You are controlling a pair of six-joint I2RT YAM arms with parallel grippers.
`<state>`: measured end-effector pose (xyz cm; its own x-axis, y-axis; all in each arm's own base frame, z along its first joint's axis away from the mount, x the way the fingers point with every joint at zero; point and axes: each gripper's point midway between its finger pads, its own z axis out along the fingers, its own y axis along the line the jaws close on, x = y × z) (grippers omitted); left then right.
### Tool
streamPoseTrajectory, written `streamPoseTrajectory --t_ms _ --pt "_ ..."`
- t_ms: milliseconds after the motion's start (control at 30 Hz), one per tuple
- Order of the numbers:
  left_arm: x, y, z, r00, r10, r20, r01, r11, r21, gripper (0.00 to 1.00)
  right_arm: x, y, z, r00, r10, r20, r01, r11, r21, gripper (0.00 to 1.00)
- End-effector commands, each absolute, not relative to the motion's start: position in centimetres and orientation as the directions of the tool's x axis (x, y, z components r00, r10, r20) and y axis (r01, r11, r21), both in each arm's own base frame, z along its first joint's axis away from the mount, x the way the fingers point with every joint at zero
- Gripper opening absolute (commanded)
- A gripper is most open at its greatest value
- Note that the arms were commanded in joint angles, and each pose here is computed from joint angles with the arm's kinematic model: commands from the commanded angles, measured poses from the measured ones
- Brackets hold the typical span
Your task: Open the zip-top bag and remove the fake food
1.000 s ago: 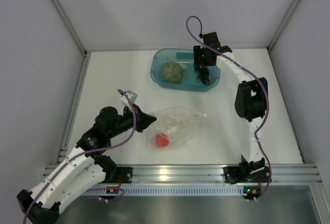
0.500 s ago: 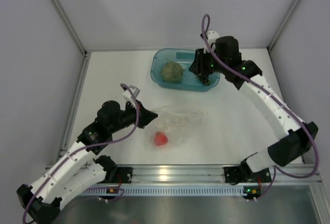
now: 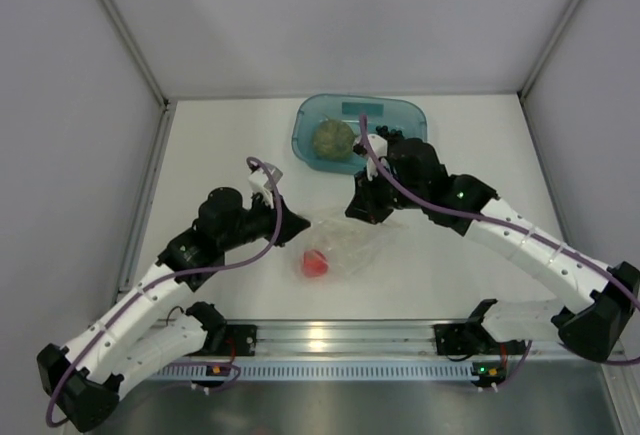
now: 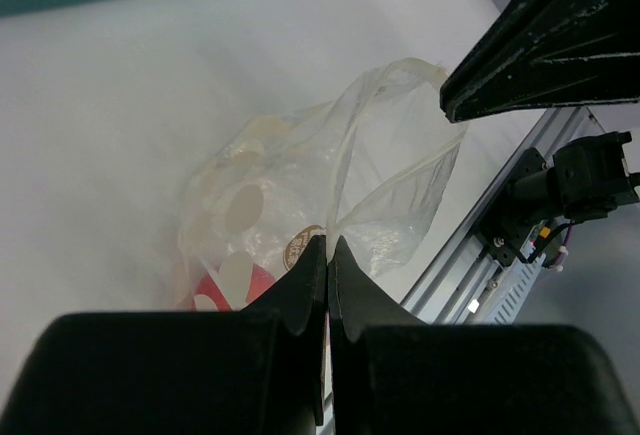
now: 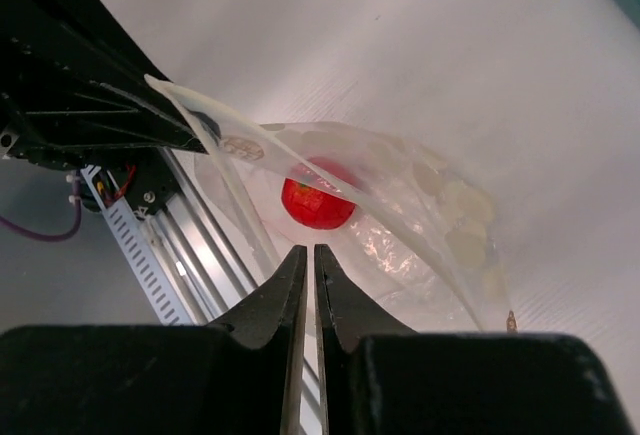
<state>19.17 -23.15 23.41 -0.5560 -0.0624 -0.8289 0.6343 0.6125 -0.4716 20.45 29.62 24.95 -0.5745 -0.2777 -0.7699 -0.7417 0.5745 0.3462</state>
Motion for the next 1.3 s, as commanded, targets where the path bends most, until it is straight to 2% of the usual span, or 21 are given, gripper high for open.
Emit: streamPoseTrajectory --t_ms 0,400,800,1000,1267 --pt "19.8 -23.6 25.2 -0.512 -0.065 -0.857 0.664 0.603 -0.442 0.0 19.4 29.9 26.0 -0.539 -0.255 -0.803 -0.765 0.547 0.34 0.07" --pt "19.5 -23.9 23.8 -0.535 -0.038 -0.844 0.659 0.607 -0.445 0.0 19.0 32.1 22.5 -0.549 -0.297 -0.781 -0.769 0.547 0.333 0.01" --pt "19.1 -23.6 24.4 -0.52 -0.065 -0.852 0.658 0.606 -0.448 0.0 18.7 33.7 21.0 -0.541 -0.313 -0.781 -0.771 0.555 0.312 0.01" --pt "19.0 -23.6 24.4 -0.52 -0.064 -0.852 0.66 0.602 -0.448 0.0 18.3 32.7 24.6 -0.504 -0.256 -0.825 -0.777 0.551 0.304 0.01" --pt "18.9 -23.8 24.0 -0.533 -0.055 -0.844 0.661 0.597 -0.456 0.0 20.3 29.5 26.6 -0.464 -0.253 -0.849 -0.727 0.657 0.202 0.01"
